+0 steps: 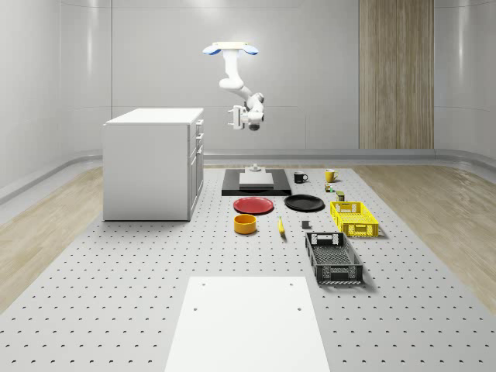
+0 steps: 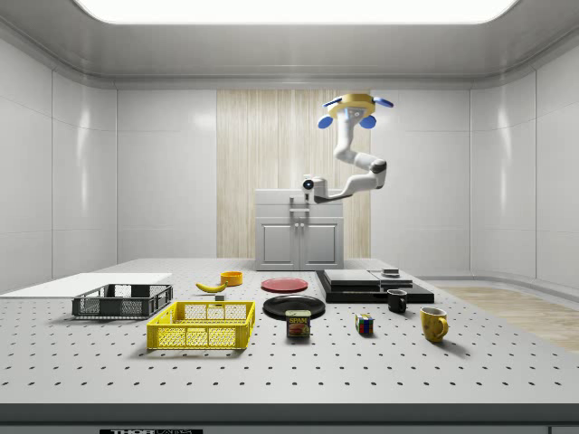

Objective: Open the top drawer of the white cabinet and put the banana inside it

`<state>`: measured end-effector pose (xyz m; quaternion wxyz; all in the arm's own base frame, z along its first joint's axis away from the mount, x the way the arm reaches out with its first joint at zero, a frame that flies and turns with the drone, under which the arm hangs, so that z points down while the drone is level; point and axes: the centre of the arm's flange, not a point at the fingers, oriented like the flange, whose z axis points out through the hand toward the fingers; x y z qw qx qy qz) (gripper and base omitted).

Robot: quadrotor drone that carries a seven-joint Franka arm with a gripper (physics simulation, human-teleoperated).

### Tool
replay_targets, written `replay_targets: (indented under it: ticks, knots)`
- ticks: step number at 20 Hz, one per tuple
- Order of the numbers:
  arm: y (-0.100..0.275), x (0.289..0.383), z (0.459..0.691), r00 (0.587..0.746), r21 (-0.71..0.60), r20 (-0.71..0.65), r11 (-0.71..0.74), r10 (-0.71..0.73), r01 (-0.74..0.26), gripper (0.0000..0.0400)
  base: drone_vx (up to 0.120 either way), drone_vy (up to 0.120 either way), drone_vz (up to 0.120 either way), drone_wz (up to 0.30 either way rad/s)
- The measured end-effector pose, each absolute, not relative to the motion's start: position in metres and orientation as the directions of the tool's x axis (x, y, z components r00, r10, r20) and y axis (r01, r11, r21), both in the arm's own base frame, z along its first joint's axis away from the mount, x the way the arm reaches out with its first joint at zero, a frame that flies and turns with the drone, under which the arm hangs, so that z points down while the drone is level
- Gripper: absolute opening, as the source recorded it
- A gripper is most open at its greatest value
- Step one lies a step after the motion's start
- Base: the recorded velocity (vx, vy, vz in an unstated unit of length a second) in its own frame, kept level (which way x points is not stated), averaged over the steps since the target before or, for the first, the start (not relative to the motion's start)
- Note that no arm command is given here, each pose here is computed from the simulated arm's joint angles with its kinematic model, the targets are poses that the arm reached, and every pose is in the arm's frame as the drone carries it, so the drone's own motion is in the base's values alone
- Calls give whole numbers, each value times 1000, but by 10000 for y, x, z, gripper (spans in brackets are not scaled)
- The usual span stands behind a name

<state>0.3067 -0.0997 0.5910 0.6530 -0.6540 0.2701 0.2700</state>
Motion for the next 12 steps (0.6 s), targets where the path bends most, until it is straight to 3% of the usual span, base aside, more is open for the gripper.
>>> replay_targets:
  ticks: [4, 12]
  knots:
    - [-997, 3067, 5910, 708, -708, -706, -1, -1, -706, 400, 120, 0, 0, 0]
    - [-762, 3066, 5911, 708, -708, -706, -1, -1, -706, 400, 5, 0, 0, 0]
